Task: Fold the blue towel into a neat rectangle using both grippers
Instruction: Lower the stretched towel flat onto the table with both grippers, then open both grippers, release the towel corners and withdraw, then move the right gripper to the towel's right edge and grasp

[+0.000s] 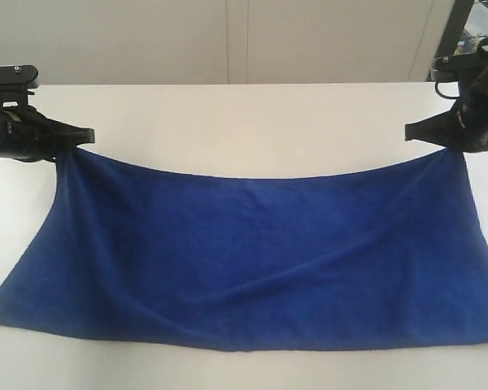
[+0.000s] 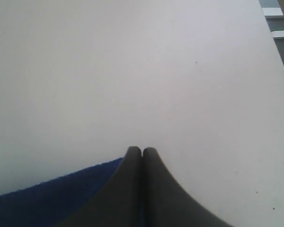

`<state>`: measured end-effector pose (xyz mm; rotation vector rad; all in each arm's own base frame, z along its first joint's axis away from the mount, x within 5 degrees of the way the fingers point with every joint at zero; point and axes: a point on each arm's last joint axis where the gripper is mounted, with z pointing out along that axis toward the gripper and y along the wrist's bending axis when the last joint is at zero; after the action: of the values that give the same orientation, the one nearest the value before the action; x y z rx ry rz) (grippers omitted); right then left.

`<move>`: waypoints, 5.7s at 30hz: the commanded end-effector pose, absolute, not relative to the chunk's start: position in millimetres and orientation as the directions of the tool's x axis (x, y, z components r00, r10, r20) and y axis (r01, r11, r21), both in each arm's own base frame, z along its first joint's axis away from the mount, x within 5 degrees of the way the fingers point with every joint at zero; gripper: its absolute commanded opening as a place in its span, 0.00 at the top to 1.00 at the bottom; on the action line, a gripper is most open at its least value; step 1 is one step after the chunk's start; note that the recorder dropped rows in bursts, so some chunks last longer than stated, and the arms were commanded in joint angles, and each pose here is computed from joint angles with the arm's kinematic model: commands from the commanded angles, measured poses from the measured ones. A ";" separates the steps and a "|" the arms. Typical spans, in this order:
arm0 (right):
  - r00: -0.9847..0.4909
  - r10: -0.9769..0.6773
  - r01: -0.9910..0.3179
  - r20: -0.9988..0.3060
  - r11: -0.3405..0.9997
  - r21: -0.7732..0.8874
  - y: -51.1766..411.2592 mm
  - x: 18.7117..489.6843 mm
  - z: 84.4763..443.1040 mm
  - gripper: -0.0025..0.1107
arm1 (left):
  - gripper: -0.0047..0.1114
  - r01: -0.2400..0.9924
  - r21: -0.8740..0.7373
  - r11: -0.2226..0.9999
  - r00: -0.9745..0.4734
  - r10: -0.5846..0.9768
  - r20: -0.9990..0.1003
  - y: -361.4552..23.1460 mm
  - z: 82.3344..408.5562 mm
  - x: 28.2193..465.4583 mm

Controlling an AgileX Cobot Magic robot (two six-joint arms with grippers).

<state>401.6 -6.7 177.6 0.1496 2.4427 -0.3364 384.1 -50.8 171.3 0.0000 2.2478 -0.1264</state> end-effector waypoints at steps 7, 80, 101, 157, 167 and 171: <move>-0.754 0.033 0.176 -0.656 0.972 -0.154 -12.3 414.4 166.5 0.98 | 0.96 -0.020 -0.124 0.992 -0.632 -0.108 -0.767 -39.0 163.7 398.1; -0.874 0.034 0.051 -0.485 0.998 -0.021 1.4 405.8 135.5 0.98 | 0.96 0.203 -0.121 0.972 -0.950 0.165 -0.265 -39.4 144.2 309.9; -0.883 0.032 0.050 -0.469 0.998 -0.027 1.0 404.3 134.7 0.98 | 0.96 0.287 -0.078 0.955 -0.952 0.276 -0.130 -34.3 136.3 299.5; -0.936 0.021 0.026 -0.351 1.000 -0.012 -34.0 320.3 199.7 0.98 | 0.96 0.088 -0.054 0.995 -0.963 0.071 -0.259 -20.6 275.9 192.2; -0.944 0.020 0.026 -0.330 1.000 -0.012 -35.5 331.7 169.8 0.92 | 0.96 0.085 -0.166 0.982 -0.920 0.014 -0.391 -31.2 273.4 209.2; -0.942 0.021 0.027 -0.336 1.000 -0.013 -36.1 336.2 160.3 0.77 | 0.96 0.095 -0.131 0.987 -0.917 0.035 -0.397 -28.6 273.4 209.3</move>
<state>335.1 -34.3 166.3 0.0390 2.8072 -0.0231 210.5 -30.0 274.2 0.0866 2.7237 -0.2214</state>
